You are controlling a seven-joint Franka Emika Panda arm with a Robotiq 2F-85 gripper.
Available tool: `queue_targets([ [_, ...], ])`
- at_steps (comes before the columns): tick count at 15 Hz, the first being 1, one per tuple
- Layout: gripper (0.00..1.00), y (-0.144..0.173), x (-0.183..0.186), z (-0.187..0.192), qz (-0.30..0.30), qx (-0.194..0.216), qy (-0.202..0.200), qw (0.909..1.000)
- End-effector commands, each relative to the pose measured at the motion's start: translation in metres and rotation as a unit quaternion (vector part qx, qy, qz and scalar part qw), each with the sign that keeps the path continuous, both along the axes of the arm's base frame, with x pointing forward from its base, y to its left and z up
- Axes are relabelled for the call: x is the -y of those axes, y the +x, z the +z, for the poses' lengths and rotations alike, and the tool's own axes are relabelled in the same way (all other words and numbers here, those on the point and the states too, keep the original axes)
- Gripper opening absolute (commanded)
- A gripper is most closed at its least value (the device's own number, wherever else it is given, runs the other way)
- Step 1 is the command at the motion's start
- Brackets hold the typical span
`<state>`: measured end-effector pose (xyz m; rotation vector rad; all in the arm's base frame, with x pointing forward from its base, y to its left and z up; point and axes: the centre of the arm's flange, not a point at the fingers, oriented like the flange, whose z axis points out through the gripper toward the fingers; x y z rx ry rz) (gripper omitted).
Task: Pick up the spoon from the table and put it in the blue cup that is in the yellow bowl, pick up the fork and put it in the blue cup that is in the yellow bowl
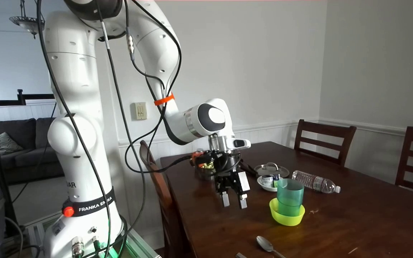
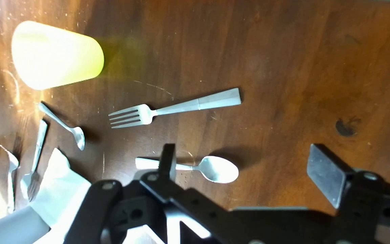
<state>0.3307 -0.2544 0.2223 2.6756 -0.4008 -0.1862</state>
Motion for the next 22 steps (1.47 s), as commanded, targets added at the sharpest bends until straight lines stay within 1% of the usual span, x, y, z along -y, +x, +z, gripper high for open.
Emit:
queue_targets([
  [1,1.0,0.004,0.004,-0.012,-0.005,-0.029,-0.003,0.9996],
  [3,1.0,0.01,0.012,-0.038,-0.013,-0.056,-0.02,0.9982],
  [6,1.0,0.018,0.012,-0.06,-0.007,-0.071,-0.035,0.9969],
  [10,1.0,0.034,0.011,-0.082,0.005,-0.07,-0.049,0.9964],
  [13,1.0,0.041,0.014,-0.096,0.001,-0.076,-0.071,0.9946],
  [16,1.0,0.045,0.018,-0.107,0.004,-0.072,-0.09,0.9933],
  [22,1.0,0.047,0.025,-0.124,0.023,-0.067,-0.113,0.9911],
])
